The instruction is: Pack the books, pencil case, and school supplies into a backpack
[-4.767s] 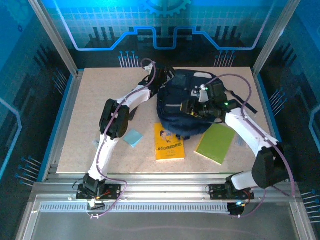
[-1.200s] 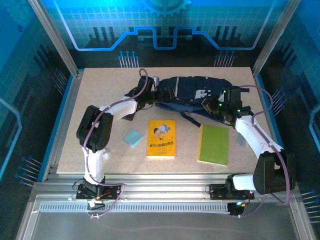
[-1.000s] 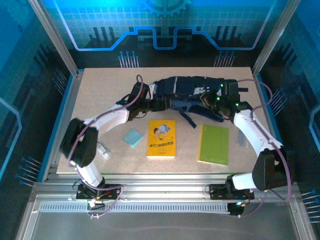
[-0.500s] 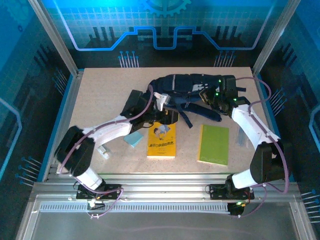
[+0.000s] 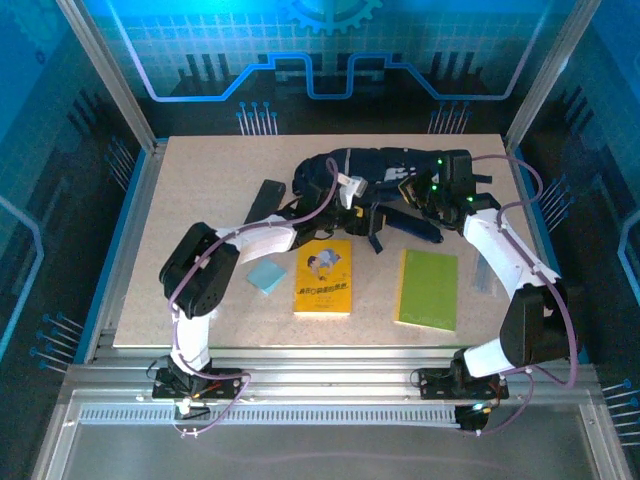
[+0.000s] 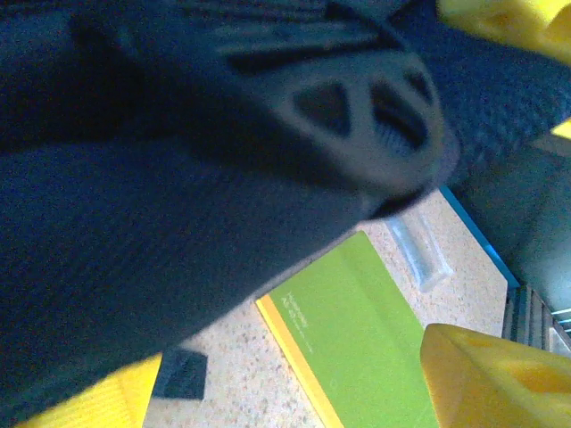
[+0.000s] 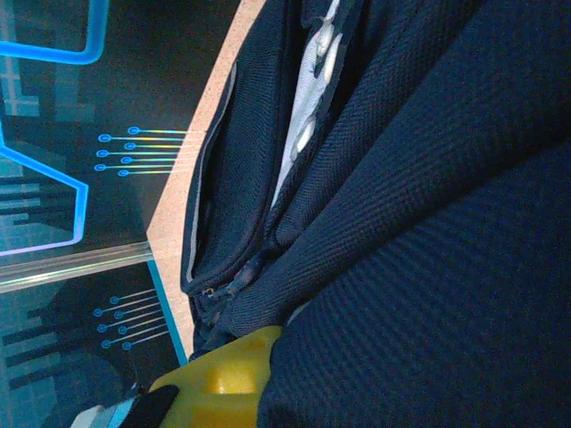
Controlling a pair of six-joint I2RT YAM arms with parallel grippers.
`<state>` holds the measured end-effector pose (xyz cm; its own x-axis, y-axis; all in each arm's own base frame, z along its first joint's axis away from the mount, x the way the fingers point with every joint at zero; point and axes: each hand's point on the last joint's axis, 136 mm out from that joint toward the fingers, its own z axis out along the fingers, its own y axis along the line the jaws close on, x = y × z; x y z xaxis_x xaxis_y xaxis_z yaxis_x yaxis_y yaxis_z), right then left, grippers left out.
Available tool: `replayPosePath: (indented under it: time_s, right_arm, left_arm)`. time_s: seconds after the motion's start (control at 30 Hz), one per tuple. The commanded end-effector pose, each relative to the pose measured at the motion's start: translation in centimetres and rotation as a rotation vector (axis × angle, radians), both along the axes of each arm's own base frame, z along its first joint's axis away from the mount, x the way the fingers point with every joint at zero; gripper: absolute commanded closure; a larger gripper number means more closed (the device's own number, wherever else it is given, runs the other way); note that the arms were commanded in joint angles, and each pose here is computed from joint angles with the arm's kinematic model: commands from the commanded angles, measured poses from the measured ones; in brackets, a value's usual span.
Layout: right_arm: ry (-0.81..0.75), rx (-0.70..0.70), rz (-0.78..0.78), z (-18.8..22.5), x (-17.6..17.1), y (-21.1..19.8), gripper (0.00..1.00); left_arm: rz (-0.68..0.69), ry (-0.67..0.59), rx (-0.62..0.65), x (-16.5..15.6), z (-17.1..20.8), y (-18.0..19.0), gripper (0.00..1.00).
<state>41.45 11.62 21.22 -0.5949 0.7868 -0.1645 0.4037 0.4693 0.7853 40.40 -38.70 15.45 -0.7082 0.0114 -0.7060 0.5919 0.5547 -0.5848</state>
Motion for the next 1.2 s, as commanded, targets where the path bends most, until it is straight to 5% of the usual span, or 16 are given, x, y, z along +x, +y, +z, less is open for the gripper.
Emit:
replayPosePath:
  time_s: [0.0,0.17,0.67,0.8,1.0,1.17]
  right_arm:
    - [-0.121,0.065,0.056,4.5,0.4,1.7,1.00]
    - [-0.124,0.078,0.072,4.6,0.3,2.0,1.00]
    - [-0.118,0.078,0.081,4.0,0.7,2.1,1.00]
    - [-0.120,0.071,0.083,3.9,0.7,2.0,1.00]
    - [-0.123,0.065,0.092,4.0,0.6,2.0,1.00]
    - [-0.127,0.060,0.095,4.1,0.6,2.0,1.00]
  left_arm:
    - [0.002,-0.123,-0.038,2.2,2.4,-0.7,0.22]
    - [0.039,-0.131,-0.085,4.1,2.9,-0.2,0.23]
    - [0.057,-0.160,-0.188,4.2,5.4,0.9,0.54]
    - [0.067,-0.139,-0.179,4.4,5.1,1.4,0.57]
    - [0.082,-0.132,-0.168,4.7,5.0,2.0,0.48]
    - [0.088,-0.140,-0.178,4.8,5.4,2.3,0.73]
